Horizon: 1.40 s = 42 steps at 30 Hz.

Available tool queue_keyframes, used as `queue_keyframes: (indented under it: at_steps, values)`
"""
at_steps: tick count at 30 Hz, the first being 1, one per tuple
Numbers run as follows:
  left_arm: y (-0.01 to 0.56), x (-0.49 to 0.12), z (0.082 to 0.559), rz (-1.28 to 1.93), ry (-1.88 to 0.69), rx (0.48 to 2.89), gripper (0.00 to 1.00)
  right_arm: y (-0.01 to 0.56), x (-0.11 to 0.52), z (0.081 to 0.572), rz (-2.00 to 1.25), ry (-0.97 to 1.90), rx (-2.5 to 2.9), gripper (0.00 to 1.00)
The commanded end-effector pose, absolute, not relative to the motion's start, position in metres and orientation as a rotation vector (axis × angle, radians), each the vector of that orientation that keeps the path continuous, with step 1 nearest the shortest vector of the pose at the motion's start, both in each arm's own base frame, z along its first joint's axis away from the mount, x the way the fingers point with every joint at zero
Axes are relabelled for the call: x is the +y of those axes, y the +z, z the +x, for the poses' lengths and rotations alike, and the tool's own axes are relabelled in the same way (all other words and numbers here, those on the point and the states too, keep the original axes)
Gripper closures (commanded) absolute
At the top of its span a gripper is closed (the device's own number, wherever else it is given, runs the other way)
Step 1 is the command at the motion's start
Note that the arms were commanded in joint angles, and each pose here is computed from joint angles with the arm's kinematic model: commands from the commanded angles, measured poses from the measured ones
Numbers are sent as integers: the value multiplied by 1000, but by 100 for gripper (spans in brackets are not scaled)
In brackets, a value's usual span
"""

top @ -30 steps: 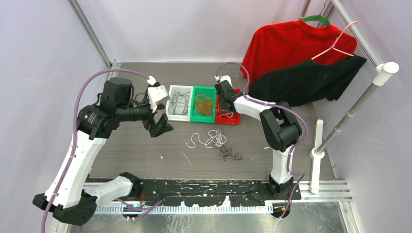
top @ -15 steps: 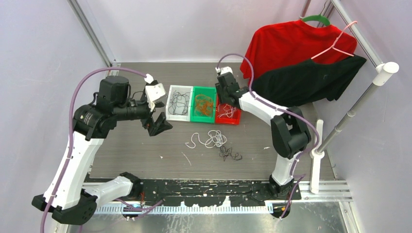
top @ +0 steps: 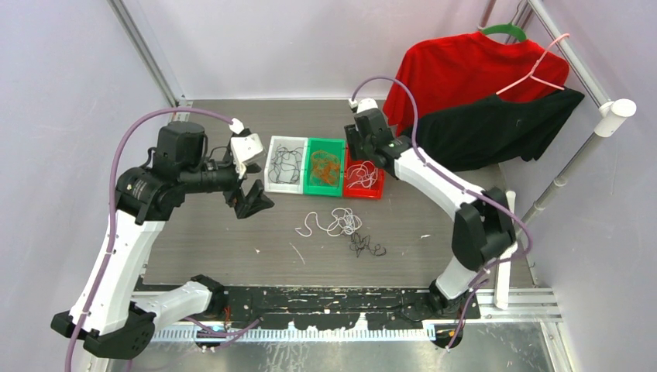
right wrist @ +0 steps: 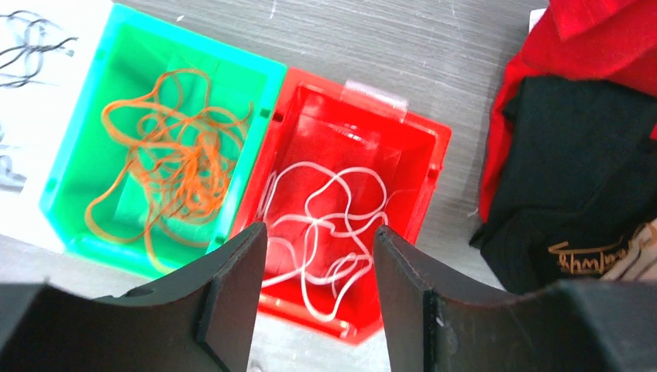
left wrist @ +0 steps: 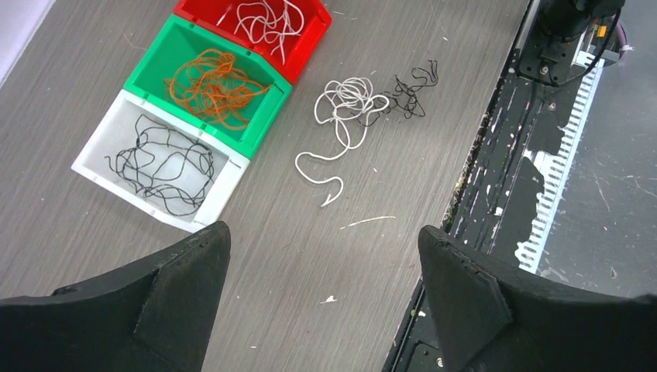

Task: Untangle the cables
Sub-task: Untie the cable.

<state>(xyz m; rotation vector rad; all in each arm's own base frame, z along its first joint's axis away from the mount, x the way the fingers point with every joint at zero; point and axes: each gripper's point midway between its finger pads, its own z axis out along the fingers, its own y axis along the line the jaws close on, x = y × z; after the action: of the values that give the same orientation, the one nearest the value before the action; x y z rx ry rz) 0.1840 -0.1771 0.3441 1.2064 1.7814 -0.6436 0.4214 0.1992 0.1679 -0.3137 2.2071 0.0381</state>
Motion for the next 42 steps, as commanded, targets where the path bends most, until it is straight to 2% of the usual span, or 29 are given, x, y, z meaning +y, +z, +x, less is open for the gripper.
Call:
queue_keyframes:
  at_steps: [1,6,10,17,23,31,35,36,42]
  values:
    - [341,-175,187,1178,-663,1795,9,236,221,382,-275,210,2041,41]
    - [302,-169,195,1115,-754,1946,5,205,253,313,-329,356,2046,39]
    - [255,-164,201,1166,-740,2051,2,163,264,281,-307,479,2117,37]
    - [229,-155,210,1178,-713,2134,0,112,278,256,-361,515,2213,38]
    - [219,-149,212,1195,-673,2158,1,93,295,258,-413,503,2248,45]
    - [210,-147,205,1208,-683,2149,0,70,304,274,-461,389,2301,62]
    - [210,-145,203,1233,-675,2122,0,84,306,278,-459,400,2272,95]
    - [209,-145,203,1234,-676,2119,1,91,308,278,-462,414,2261,99]
    - [219,-153,205,1190,-730,2071,2,166,324,267,-436,623,2179,99]
